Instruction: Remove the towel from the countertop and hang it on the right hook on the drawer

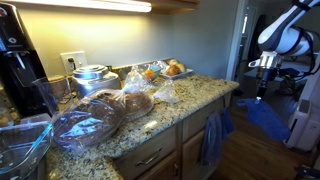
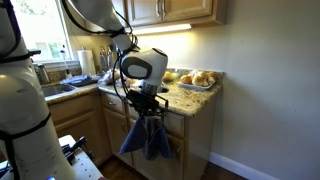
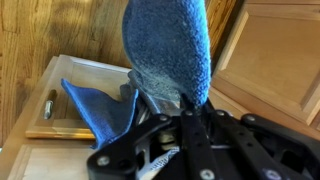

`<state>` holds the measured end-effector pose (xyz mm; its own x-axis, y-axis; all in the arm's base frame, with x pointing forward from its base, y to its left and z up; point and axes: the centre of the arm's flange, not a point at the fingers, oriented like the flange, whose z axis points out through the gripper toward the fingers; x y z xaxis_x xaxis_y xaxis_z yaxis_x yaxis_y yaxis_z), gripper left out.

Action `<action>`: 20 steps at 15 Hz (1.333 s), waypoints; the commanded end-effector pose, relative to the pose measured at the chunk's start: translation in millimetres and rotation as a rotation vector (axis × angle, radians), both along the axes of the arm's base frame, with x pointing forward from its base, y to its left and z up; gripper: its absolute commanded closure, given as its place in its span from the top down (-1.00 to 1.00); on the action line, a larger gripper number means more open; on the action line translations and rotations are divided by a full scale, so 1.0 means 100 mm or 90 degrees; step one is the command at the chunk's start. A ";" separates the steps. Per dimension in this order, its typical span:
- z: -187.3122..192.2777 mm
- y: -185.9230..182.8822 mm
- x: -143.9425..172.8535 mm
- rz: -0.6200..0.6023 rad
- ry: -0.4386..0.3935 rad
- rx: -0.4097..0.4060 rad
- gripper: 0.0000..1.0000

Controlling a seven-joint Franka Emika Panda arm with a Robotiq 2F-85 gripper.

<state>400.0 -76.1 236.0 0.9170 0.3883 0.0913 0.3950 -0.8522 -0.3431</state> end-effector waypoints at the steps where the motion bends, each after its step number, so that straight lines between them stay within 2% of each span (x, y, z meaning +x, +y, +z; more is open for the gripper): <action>1: -0.22 -0.20 0.11 -0.008 -0.025 0.005 -0.81; 6: -0.34 -0.26 0.33 -0.001 -0.073 0.024 -0.82; 9: -0.42 -0.27 0.45 0.002 -0.071 0.028 -0.82; 20: -0.74 -0.32 0.72 0.004 -0.061 -0.014 -0.82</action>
<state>466.6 -100.6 171.3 0.9068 0.3888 0.1629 0.4212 -0.8522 -0.3105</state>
